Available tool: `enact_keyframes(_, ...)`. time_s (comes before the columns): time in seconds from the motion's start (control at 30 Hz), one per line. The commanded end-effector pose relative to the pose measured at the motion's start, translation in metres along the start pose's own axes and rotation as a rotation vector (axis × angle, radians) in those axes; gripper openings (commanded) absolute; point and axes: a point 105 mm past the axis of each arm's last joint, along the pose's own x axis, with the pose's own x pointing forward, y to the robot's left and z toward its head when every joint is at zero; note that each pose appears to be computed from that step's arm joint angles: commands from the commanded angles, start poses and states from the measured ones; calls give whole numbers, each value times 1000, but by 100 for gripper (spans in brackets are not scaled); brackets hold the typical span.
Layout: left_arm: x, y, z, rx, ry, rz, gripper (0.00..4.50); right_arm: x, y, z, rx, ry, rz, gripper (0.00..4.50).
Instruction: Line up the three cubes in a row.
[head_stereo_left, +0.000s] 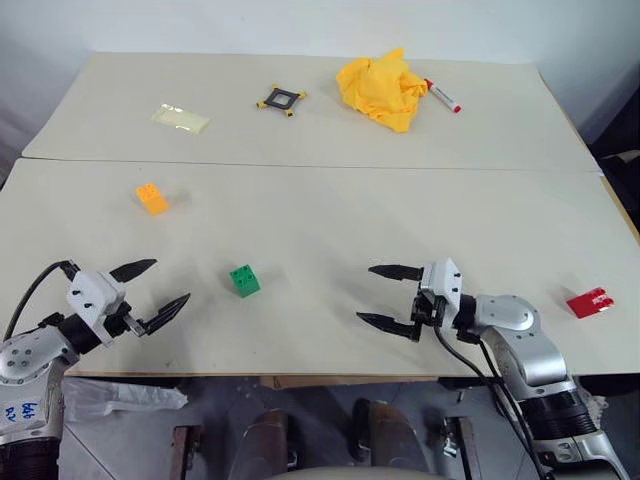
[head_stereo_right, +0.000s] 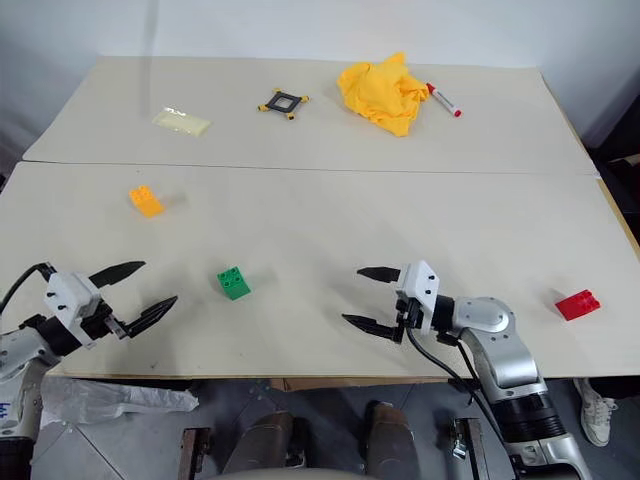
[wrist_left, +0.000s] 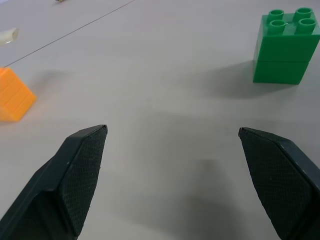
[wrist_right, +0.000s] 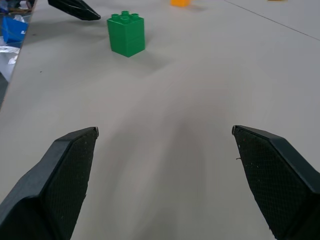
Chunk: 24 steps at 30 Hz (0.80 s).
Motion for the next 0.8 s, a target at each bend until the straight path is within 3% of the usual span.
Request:
enact_keyframes(0.03,0,5,12,46,-44,22,448,0,2,9,-23,-34,-14,450)
enact_keyframes(0.13,3,6,23,-1,-95,25,448,-8,-2,17,-27,-63,-53,450)
enact_keyframes(0.27,16,-12,63,-81,-224,-121,448,-39,-11,36,-11,-116,-151,450)
enact_keyframes(0.37,37,-44,89,-49,-257,-330,448,-83,-27,51,-51,-106,-329,450)
enact_keyframes(0.57,64,-102,113,-30,-295,-674,448,-183,-40,60,-96,11,-705,450)
enact_keyframes(0.8,91,-136,119,-15,-330,-869,448,-308,8,26,-4,228,-1212,450)
